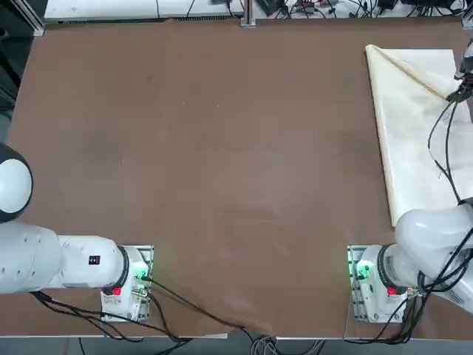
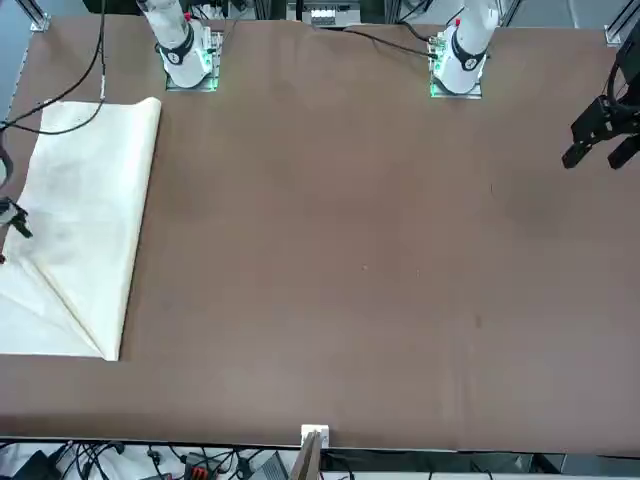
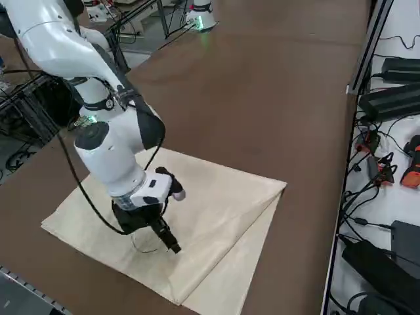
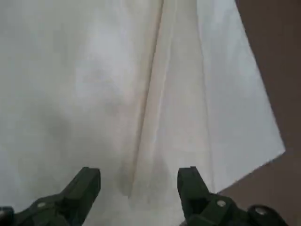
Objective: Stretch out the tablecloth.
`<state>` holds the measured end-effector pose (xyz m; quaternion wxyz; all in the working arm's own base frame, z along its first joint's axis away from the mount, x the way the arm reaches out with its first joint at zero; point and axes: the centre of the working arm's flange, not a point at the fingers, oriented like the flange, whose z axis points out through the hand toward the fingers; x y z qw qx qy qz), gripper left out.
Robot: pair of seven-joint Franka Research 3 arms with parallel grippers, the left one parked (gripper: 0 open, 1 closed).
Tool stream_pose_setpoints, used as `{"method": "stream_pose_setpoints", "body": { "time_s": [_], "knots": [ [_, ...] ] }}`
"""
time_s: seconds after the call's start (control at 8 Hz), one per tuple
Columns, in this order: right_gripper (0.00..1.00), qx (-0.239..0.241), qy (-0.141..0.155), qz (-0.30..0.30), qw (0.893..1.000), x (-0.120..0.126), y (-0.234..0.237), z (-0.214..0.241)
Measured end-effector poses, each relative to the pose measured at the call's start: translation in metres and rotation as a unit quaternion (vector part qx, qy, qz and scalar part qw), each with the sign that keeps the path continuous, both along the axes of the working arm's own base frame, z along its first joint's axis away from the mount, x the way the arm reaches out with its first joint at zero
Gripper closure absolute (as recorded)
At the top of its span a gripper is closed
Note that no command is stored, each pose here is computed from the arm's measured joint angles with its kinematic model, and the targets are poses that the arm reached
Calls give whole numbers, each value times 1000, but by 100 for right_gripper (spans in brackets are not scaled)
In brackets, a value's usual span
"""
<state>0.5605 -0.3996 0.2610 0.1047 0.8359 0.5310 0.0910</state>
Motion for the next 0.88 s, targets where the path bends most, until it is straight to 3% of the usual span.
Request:
{"method": "stream_pose_setpoints", "body": {
  "time_s": [0.25, 0.88],
  "knots": [
    [0, -20, -12, 55, 998, 14, 1, 14],
    [0, -15, 1, 75, 997, 11, -21, -28]
  ]
}}
